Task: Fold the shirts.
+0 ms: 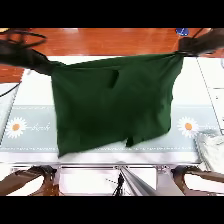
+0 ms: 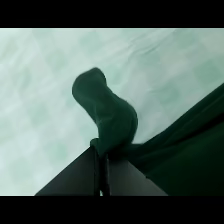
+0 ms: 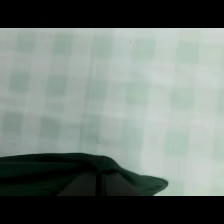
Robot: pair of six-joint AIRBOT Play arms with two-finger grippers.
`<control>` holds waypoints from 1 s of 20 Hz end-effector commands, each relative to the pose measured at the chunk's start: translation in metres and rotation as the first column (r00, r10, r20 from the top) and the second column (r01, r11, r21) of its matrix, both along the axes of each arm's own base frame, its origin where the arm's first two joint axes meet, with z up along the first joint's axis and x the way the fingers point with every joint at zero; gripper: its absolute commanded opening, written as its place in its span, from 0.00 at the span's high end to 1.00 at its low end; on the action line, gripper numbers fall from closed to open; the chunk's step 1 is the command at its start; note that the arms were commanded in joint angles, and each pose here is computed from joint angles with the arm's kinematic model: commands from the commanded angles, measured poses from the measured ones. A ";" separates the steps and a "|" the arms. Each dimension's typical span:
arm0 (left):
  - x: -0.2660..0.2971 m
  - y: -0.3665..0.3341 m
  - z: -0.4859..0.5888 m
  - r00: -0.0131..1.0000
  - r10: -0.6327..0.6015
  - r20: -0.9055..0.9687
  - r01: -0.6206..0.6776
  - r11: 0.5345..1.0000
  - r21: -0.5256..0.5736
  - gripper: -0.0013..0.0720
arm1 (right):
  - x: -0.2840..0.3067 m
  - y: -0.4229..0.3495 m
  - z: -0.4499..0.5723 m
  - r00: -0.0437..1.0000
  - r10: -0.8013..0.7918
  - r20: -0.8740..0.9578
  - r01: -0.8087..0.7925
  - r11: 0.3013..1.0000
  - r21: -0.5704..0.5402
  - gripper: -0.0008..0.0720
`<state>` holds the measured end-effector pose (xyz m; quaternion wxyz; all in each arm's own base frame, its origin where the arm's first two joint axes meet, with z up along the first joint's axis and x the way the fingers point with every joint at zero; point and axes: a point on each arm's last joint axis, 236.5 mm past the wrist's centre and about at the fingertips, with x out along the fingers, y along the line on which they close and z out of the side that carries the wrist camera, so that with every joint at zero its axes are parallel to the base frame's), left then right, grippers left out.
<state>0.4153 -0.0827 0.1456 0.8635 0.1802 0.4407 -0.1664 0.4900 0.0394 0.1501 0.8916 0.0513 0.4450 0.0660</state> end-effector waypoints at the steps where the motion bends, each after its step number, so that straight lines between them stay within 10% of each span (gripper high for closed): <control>1: 0.044 -0.008 -0.068 0.998 -0.010 -0.061 0.012 0.999 0.030 0.95 | 0.054 -0.004 -0.044 0.998 -0.035 0.050 0.035 0.999 0.009 0.96; 6: 0.059 -0.009 -0.113 0.991 0.038 -0.126 -0.037 0.999 0.016 0.95 | 0.057 -0.004 -0.082 0.999 -0.039 -0.030 0.039 0.999 0.009 0.93; 8: 0.042 0.001 -0.120 0.979 0.052 -0.199 -0.042 0.998 0.055 0.82 | 0.042 -0.008 -0.084 0.996 -0.021 -0.083 0.019 1.000 -0.023 0.63; 10: 0.029 0.027 -0.114 0.965 0.111 -0.238 -0.085 0.989 0.118 0.52 | 0.020 -0.039 -0.072 0.993 0.019 -0.119 -0.041 0.980 -0.193 0.47; 13: -0.002 0.073 -0.098 0.888 0.338 -0.311 -0.318 0.941 0.113 0.52 | -0.023 -0.128 -0.026 0.983 -0.113 -0.143 0.027 0.868 -0.496 0.47; 20: -0.094 0.079 -0.105 0.724 0.347 -0.596 -0.525 0.838 -0.149 0.37 | -0.104 -0.204 -0.023 0.917 -0.323 -0.234 0.287 0.942 -0.175 0.39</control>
